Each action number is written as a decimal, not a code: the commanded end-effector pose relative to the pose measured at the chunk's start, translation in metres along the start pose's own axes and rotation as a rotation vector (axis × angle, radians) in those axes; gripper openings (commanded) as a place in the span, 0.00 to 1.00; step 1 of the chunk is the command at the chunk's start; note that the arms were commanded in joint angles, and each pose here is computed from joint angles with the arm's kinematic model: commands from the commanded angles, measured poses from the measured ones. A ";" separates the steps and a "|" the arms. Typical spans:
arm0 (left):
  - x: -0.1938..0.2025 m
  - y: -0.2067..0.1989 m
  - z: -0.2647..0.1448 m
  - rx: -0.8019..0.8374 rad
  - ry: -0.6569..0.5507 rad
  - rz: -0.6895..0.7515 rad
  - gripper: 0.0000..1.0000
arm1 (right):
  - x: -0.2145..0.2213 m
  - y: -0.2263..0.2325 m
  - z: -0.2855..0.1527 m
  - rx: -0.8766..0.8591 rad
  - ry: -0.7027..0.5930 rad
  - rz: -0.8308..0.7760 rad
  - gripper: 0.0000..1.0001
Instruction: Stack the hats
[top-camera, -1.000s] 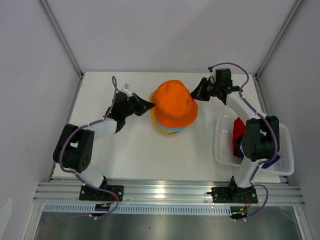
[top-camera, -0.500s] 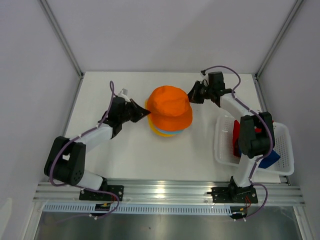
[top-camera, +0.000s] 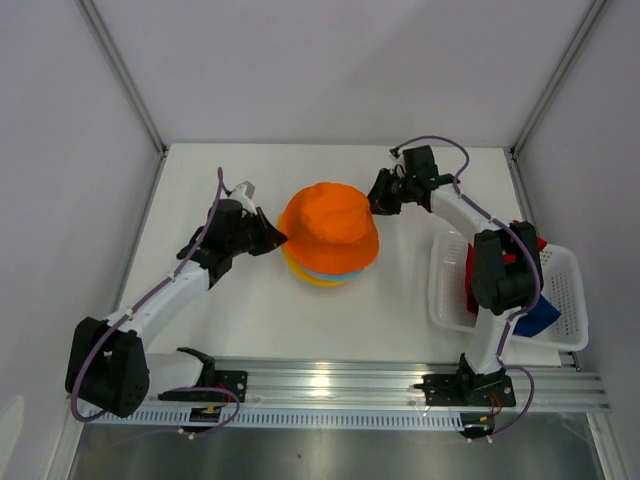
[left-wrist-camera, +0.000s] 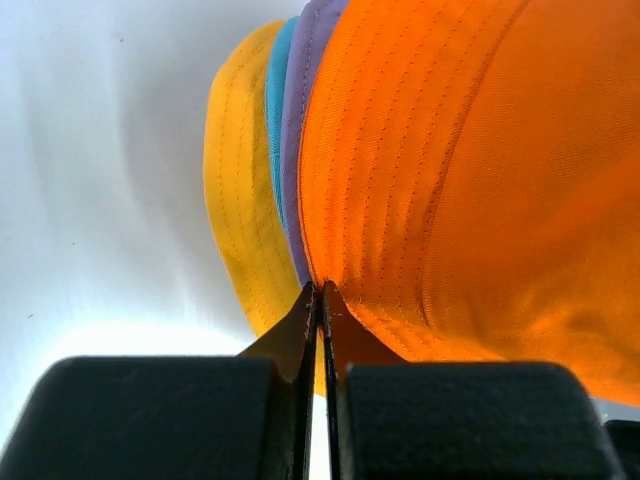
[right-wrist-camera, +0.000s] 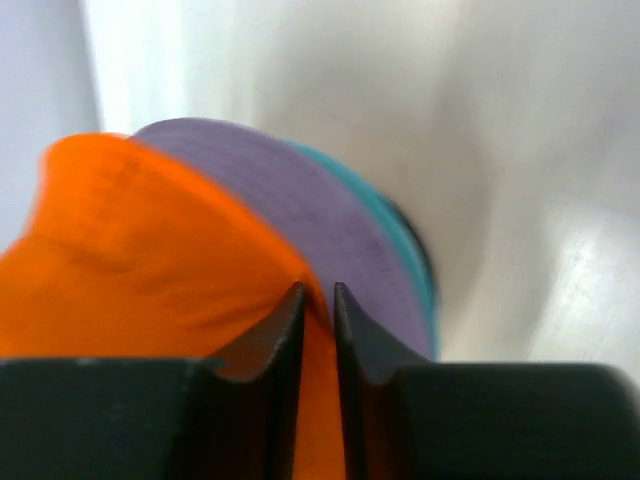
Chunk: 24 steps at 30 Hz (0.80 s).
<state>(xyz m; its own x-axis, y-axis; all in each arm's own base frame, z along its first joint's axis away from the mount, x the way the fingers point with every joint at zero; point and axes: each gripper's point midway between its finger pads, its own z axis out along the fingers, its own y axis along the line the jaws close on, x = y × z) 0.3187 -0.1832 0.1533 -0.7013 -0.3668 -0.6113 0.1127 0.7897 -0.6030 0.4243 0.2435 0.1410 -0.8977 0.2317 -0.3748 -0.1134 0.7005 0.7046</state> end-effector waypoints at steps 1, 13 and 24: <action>0.026 0.028 -0.015 -0.116 0.098 0.067 0.01 | 0.025 -0.040 -0.002 0.198 0.058 0.030 0.24; -0.032 -0.011 -0.053 -0.098 -0.023 0.144 0.25 | -0.078 0.060 -0.176 0.228 -0.286 -0.234 0.83; -0.066 -0.009 -0.083 -0.202 -0.146 0.190 0.63 | -0.040 -0.037 -0.371 0.769 -0.581 0.004 0.99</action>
<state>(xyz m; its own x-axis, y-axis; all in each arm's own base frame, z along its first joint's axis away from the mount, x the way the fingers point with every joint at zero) 0.3021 -0.1424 0.1920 -0.6850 -0.2555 -0.6823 0.0705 0.9088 -0.4112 0.3448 0.0047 0.4125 -0.3980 0.3515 -0.8474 0.1518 0.9362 0.3171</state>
